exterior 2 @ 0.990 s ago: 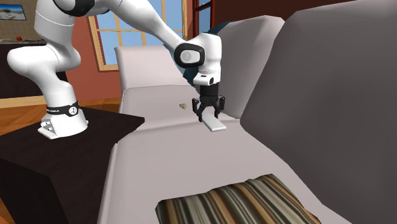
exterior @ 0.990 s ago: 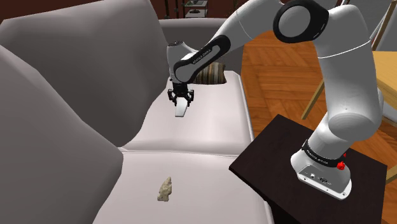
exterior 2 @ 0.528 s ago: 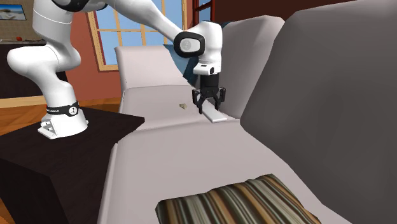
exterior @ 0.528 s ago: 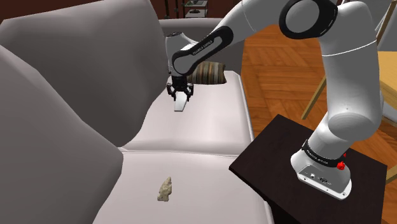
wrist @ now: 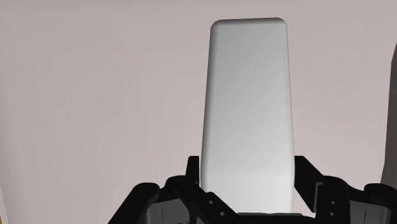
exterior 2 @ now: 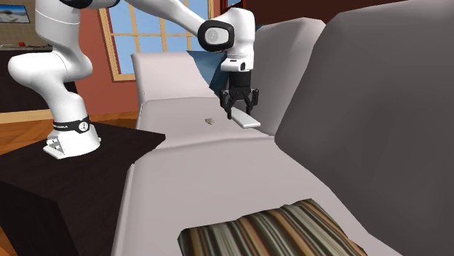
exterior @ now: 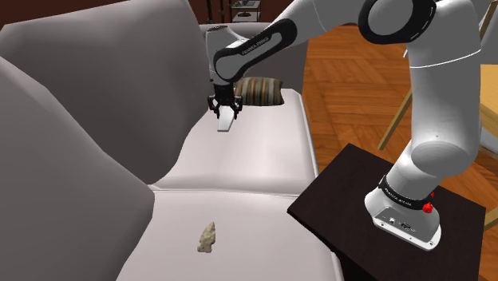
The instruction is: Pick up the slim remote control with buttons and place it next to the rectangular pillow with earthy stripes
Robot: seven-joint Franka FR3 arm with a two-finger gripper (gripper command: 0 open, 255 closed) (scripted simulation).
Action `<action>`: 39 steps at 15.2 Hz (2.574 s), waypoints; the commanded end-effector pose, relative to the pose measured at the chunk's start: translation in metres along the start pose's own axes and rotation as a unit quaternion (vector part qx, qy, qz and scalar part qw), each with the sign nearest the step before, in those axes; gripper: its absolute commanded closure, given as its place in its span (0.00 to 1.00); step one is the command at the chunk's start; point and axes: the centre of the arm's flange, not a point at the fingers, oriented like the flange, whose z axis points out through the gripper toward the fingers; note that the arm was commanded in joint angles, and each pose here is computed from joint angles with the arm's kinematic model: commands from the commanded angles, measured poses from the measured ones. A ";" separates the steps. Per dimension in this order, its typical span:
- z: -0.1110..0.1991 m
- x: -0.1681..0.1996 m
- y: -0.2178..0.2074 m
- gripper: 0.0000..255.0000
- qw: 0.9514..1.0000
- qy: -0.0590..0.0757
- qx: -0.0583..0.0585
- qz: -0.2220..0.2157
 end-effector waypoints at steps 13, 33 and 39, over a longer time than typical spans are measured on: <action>-0.016 0.112 0.070 1.00 1.000 0.000 0.000 0.000; 0.079 0.144 0.090 1.00 1.000 0.000 0.000 0.000; 0.111 0.144 0.090 1.00 1.000 0.000 0.000 0.000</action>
